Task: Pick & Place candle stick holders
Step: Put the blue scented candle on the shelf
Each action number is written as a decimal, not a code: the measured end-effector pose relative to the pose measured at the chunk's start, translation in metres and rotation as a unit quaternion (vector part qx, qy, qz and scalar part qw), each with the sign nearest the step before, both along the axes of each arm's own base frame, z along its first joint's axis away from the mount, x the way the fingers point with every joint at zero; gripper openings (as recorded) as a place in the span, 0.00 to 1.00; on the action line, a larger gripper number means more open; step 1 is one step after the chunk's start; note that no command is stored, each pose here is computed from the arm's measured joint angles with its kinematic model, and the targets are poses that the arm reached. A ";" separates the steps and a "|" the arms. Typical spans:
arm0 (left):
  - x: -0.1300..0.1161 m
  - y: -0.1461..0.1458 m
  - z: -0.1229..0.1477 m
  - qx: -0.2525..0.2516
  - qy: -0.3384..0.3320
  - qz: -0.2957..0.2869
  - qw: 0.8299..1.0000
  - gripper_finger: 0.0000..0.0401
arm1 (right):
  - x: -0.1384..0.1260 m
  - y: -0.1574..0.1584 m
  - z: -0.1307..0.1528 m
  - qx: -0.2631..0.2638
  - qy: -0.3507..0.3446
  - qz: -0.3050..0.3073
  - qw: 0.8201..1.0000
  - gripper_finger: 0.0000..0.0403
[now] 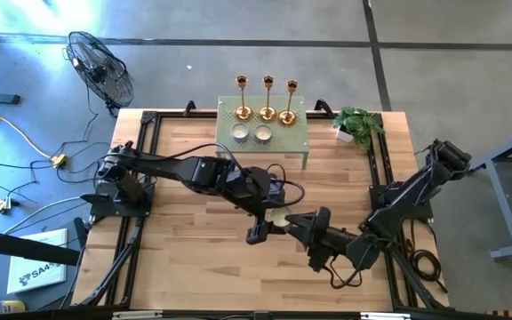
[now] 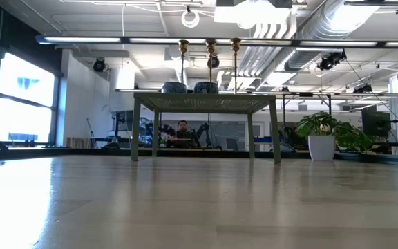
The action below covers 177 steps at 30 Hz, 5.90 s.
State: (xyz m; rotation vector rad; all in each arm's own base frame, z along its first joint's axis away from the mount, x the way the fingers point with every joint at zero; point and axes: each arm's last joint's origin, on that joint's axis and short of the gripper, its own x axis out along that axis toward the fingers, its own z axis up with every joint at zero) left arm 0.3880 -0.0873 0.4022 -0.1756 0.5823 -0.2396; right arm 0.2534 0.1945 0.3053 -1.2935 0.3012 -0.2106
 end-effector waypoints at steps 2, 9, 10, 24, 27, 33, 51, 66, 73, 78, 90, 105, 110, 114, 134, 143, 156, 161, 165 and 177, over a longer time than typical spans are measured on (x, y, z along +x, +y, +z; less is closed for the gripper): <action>0.000 0.001 0.000 -0.005 0.004 0.000 1.000 0.75 | 0.001 0.001 -0.002 -0.004 0.001 -0.004 1.000 0.76; 0.000 0.002 -0.001 -0.018 0.012 -0.002 1.000 0.75 | 0.002 0.001 -0.001 0.002 -0.006 -0.012 1.000 0.75; -0.001 0.002 -0.001 -0.018 0.014 -0.001 1.000 0.75 | 0.002 0.001 -0.001 0.007 -0.008 -0.014 1.000 0.73; 0.000 0.007 -0.003 -0.021 0.024 0.005 0.999 0.75 | 0.006 -0.007 -0.002 0.034 -0.021 -0.051 0.998 0.36; 0.000 0.011 -0.001 -0.030 0.018 0.005 0.999 0.75 | 0.008 -0.008 -0.003 0.041 -0.018 -0.034 0.998 0.36; 0.000 0.011 -0.001 -0.031 0.020 0.002 0.999 0.75 | 0.014 -0.013 -0.002 0.060 -0.019 -0.013 0.998 0.43; 0.003 0.013 0.000 -0.032 0.012 0.022 0.999 0.75 | 0.016 -0.023 -0.001 -0.002 -0.016 -0.102 0.995 0.32; -0.001 0.012 -0.003 -0.047 0.038 0.020 0.998 0.79 | 0.011 -0.019 0.001 0.027 -0.040 -0.127 0.991 0.32; -0.030 0.017 0.007 -0.061 0.101 0.054 0.992 0.79 | 0.004 -0.027 0.009 0.031 -0.050 -0.167 0.984 0.32; -0.051 0.013 0.014 -0.066 0.129 0.074 0.987 0.79 | 0.002 -0.049 0.021 0.031 -0.051 -0.191 0.980 0.32; -0.076 -0.039 0.019 -0.051 0.135 0.023 0.989 0.79 | 0.007 -0.153 0.025 0.064 -0.020 -0.317 0.946 0.32; -0.091 -0.072 0.020 -0.030 0.122 0.028 0.992 0.79 | 0.041 -0.198 -0.036 0.126 0.095 -0.348 0.924 0.32; -0.092 -0.074 0.020 -0.035 0.123 0.032 0.991 0.79 | 0.049 -0.210 -0.051 0.139 0.122 -0.354 0.917 0.32; -0.093 -0.076 0.020 -0.040 0.126 0.026 0.991 0.79 | 0.051 -0.220 -0.055 0.159 0.133 -0.353 0.912 0.32; -0.096 -0.080 0.020 -0.037 0.126 0.018 0.991 0.79 | 0.043 -0.267 -0.063 0.231 0.168 -0.368 0.885 0.32; -0.096 -0.080 0.020 -0.037 0.126 0.018 0.991 0.79 | 0.045 -0.266 -0.063 0.281 0.153 -0.351 0.880 0.33; -0.095 -0.080 0.020 -0.038 0.125 0.022 0.991 0.79 | 0.047 -0.266 -0.062 0.314 0.123 -0.353 0.873 0.33; -0.095 -0.080 0.020 -0.038 0.125 0.022 0.991 0.79 | 0.046 -0.267 -0.063 0.299 0.105 -0.385 0.867 0.33; -0.095 -0.080 0.020 -0.037 0.124 0.022 0.991 0.79 | 0.046 -0.266 -0.063 0.306 0.109 -0.377 0.868 0.35; -0.095 -0.080 0.020 -0.036 0.124 0.021 0.991 0.79 | 0.046 -0.266 -0.063 0.287 0.139 -0.351 0.880 0.36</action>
